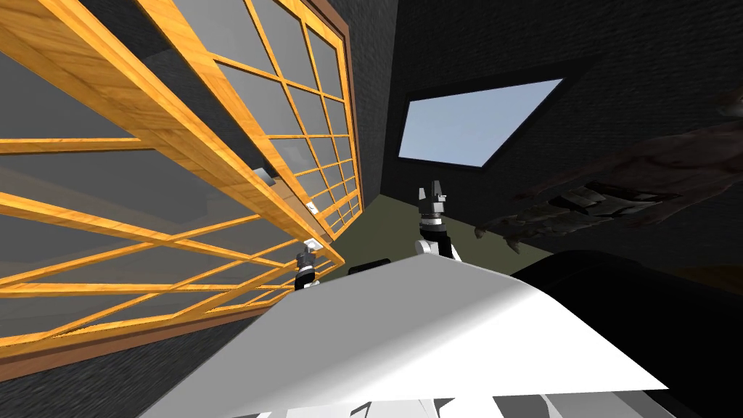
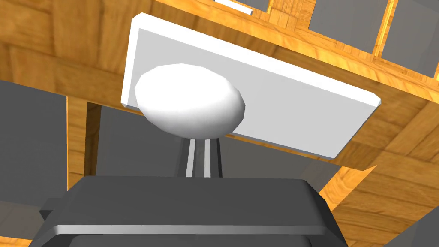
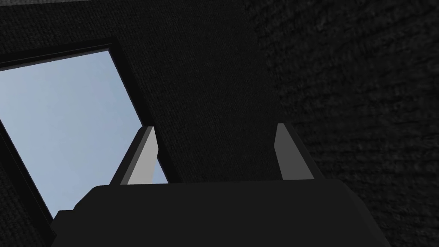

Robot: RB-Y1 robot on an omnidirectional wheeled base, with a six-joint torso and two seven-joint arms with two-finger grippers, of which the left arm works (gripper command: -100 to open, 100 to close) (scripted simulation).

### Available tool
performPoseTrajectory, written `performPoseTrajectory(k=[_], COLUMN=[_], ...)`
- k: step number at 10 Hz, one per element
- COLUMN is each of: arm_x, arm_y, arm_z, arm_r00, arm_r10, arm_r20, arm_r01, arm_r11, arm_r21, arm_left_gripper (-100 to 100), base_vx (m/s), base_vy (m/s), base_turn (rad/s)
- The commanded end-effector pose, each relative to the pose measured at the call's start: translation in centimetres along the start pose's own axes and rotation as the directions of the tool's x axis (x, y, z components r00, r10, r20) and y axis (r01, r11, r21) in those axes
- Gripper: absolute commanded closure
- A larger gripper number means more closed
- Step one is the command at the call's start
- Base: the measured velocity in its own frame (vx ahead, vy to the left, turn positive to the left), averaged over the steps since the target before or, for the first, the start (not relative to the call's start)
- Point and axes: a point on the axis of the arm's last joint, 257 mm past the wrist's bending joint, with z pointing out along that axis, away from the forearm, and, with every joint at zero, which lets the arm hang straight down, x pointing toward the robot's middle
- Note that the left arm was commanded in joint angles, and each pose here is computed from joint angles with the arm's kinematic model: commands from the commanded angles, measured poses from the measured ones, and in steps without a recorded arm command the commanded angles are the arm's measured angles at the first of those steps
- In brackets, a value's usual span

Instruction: Pull the door open

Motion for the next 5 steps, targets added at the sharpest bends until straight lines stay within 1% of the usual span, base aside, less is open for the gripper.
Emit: performPoseTrajectory(k=[1, 2, 4, 5], arm_x=[1.2, 0.1, 0.3, 0.4], arm_y=[-0.3, 0.2, 0.2, 0.2], arm_z=[0.63, 0.08, 0.18, 0.24], arm_r00=[0.9977, 0.9963, 0.9897, 0.9838], arm_r10=[-0.065, -0.085, -0.142, -0.179], arm_r20=[-0.021, 0.008, 0.012, 0.014], arm_r01=[0.065, 0.085, 0.142, 0.179], arm_r11=[0.9977, 0.9964, 0.9898, 0.9839], arm_r21=[0.019, 0.002, 0.006, 0.009], arm_left_gripper=[100, -100, -100, -100], base_vx=[-0.032, -0.055, -0.076, -0.08], base_vy=[0.014, 0.025, -0.007, -0.026], base_turn=[-0.061, -0.02, -0.044, -0.027])
